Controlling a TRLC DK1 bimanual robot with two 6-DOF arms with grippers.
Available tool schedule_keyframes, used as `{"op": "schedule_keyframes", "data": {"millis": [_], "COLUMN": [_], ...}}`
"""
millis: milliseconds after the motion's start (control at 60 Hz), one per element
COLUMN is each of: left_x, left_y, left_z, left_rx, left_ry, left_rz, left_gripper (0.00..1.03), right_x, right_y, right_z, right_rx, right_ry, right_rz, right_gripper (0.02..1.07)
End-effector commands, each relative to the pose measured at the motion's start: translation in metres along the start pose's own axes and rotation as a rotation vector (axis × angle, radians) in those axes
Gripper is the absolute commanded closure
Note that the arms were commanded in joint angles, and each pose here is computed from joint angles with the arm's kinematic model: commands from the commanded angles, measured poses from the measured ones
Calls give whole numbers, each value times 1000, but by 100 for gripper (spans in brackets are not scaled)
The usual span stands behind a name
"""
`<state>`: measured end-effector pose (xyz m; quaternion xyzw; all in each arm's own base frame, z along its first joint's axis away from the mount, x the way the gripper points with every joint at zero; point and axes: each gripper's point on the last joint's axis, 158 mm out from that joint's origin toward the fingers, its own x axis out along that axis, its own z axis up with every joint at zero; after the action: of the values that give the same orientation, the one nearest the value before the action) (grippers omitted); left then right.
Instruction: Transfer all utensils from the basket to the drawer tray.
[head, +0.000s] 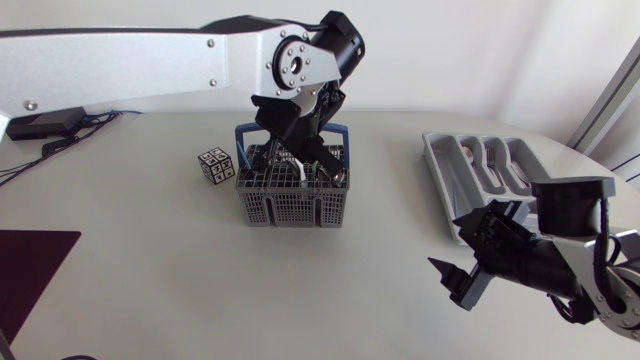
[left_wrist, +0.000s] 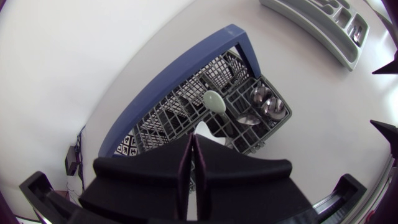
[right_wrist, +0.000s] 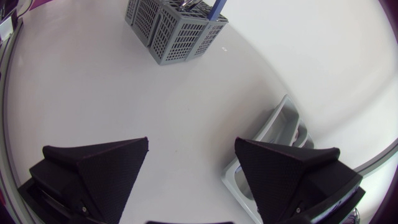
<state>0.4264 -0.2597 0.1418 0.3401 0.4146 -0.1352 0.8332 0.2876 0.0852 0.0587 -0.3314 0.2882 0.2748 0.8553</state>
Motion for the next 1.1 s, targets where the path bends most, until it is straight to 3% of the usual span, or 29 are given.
{"op": "schedule_keyframes", "data": {"millis": [0,633,1083], "left_x": [-15,-63,-93], "left_y": [6,35,27], "left_z": [12,27,19], "left_rx": [-26,-59,-30], "left_ry": [-32,-120,-165], "left_rz": [21,79,80], "left_gripper": [100,100,100], "right_x": [3,3,-3], "right_y": [9,10,9], "right_z": [-12,-10,-1], "right_rx": [2,-9,-4], "right_ry": [25,28,0], "right_rz": [12,4,-4], "right_gripper": [7,7,7]}}
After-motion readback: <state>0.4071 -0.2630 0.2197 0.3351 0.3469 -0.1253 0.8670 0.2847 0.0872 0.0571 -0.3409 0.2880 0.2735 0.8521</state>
